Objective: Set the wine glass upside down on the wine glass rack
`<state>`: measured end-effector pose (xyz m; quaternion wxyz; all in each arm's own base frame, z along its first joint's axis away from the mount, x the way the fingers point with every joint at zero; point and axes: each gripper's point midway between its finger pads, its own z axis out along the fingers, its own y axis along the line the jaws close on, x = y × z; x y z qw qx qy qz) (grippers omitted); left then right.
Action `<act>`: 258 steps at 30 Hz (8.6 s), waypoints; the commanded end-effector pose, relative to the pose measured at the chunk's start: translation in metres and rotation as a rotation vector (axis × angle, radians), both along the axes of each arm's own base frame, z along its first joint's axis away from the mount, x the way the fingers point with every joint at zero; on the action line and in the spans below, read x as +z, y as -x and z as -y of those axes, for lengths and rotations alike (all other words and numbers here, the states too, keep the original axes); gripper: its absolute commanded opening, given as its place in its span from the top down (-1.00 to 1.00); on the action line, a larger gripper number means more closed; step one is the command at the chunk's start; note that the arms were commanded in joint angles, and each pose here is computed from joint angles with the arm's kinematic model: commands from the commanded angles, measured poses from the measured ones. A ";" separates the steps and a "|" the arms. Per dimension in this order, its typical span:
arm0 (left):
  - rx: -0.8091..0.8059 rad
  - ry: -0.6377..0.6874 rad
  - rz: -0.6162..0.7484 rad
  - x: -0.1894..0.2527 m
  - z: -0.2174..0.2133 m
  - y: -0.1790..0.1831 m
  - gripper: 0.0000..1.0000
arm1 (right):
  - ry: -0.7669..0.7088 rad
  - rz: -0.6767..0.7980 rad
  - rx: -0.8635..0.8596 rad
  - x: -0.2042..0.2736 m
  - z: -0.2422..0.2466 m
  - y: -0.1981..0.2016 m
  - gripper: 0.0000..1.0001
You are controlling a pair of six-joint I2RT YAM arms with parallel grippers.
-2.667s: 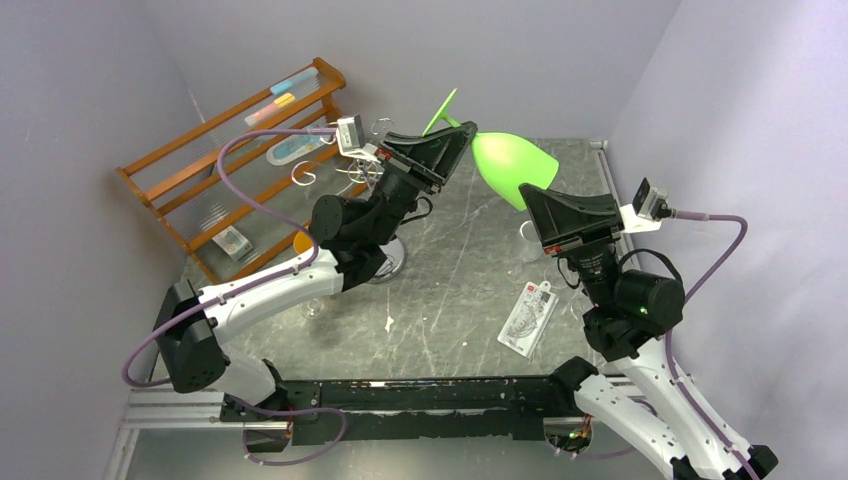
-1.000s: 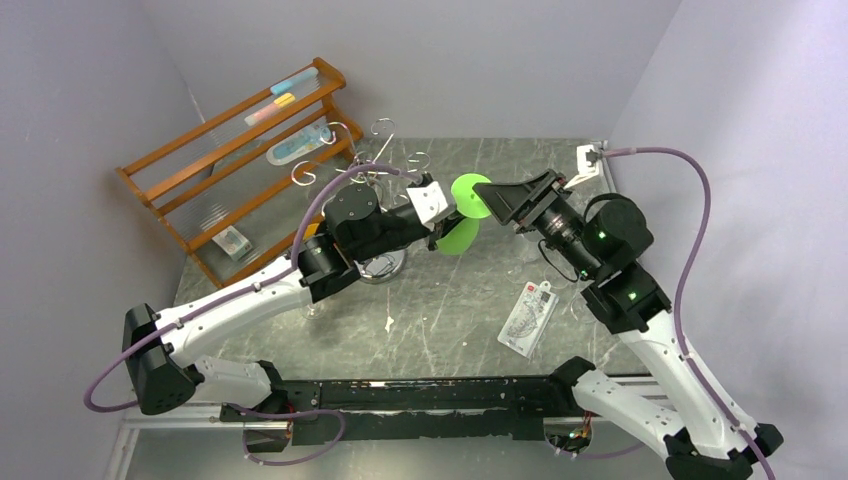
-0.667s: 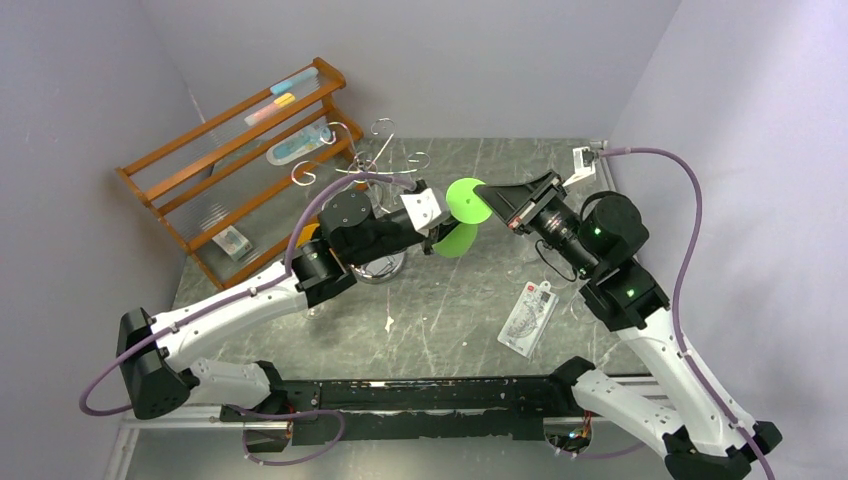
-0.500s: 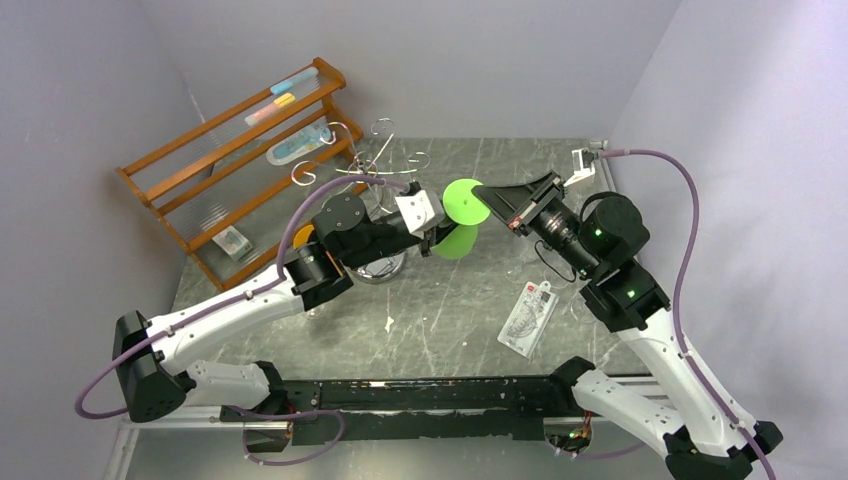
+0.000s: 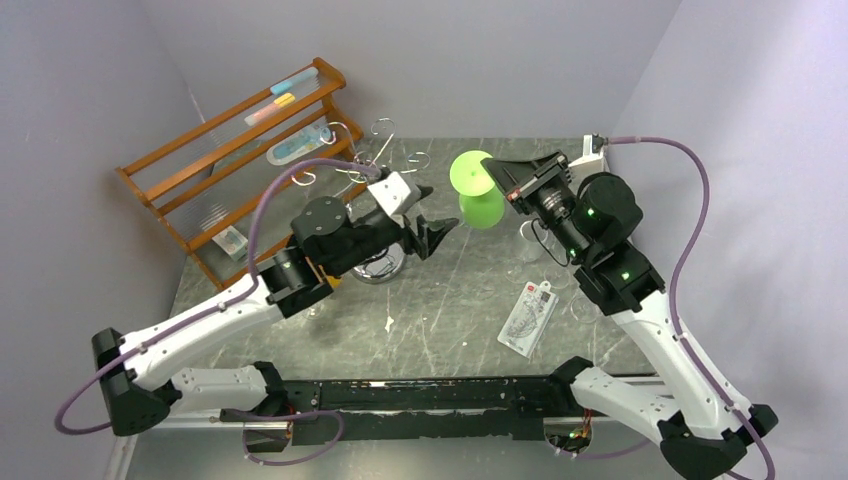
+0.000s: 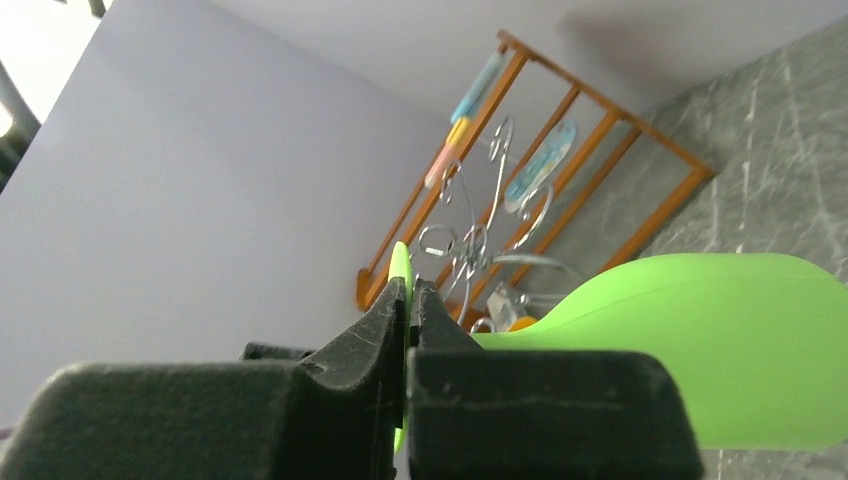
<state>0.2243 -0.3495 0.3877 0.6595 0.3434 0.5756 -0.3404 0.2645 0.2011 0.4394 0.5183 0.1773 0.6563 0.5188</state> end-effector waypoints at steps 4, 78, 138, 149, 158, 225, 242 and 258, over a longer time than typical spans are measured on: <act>0.182 0.152 -0.083 0.056 -0.054 0.000 -0.54 | 0.046 0.085 -0.192 0.024 0.015 -0.041 1.00; 0.756 0.210 -0.210 0.028 -0.203 -0.008 -0.84 | 0.279 0.042 0.339 -0.030 -0.171 -0.173 1.00; 0.724 0.148 -0.294 0.007 -0.204 0.003 -0.89 | 0.495 0.063 0.015 -0.037 -0.058 -0.129 -0.38; 0.672 0.143 -0.423 -0.023 -0.206 0.021 -0.91 | 0.840 -0.250 -0.257 -0.125 0.062 -0.063 -0.37; 0.587 0.191 -0.489 -0.037 -0.203 0.037 -0.86 | 1.006 -0.436 -0.265 -0.196 0.092 -0.036 -0.35; 0.079 0.537 -0.659 0.086 -0.099 0.062 -0.91 | 0.496 0.153 -0.282 -0.046 0.080 -0.017 1.00; -0.098 0.940 -0.861 0.134 -0.009 0.012 -0.93 | 0.010 0.651 -0.327 0.083 0.112 0.089 1.00; -0.251 0.982 -0.865 0.167 0.055 -0.006 -0.83 | -0.075 0.774 -0.240 0.106 0.106 0.119 1.00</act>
